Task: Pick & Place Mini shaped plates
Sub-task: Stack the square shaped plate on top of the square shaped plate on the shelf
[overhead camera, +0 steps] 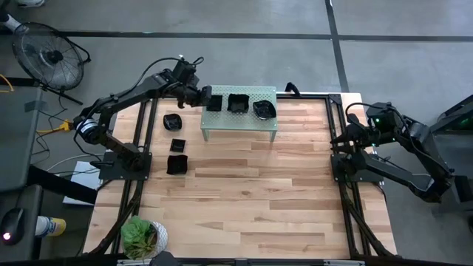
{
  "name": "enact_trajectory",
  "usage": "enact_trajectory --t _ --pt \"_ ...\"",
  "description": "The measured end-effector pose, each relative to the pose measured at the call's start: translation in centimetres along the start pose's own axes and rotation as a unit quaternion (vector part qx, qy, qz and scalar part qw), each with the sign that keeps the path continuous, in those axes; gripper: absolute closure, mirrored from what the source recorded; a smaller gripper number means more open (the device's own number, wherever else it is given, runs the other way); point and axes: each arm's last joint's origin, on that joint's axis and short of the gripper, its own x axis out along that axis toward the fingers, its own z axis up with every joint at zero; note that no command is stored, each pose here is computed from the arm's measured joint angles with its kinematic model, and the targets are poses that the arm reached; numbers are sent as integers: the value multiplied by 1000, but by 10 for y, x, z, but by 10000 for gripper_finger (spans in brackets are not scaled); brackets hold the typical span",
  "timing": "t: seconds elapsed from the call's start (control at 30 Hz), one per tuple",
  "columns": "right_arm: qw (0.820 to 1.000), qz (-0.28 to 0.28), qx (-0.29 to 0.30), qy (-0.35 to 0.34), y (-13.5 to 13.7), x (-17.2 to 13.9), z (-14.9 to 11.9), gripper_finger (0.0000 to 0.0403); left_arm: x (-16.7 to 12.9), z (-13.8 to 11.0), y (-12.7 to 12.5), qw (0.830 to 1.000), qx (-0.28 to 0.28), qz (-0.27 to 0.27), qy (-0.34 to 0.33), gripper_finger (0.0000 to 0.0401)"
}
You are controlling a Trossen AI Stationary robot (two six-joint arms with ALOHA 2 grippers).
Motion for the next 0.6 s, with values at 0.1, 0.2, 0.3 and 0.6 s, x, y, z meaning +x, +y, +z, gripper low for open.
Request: enact_trajectory --t 0.1,0.2,0.3,0.6 --pt "1000 0 0 0 0 0 0 297 0 0 1 1000 -1 4 2 398" --pt "1000 0 0 0 0 0 0 297 0 -1 2 1000 4 10 7 398" --pt "1000 0 0 0 0 0 0 297 0 -2 4 1000 5 23 8 398" --pt "1000 0 0 0 0 0 0 297 0 -2 4 1000 12 23 8 389"
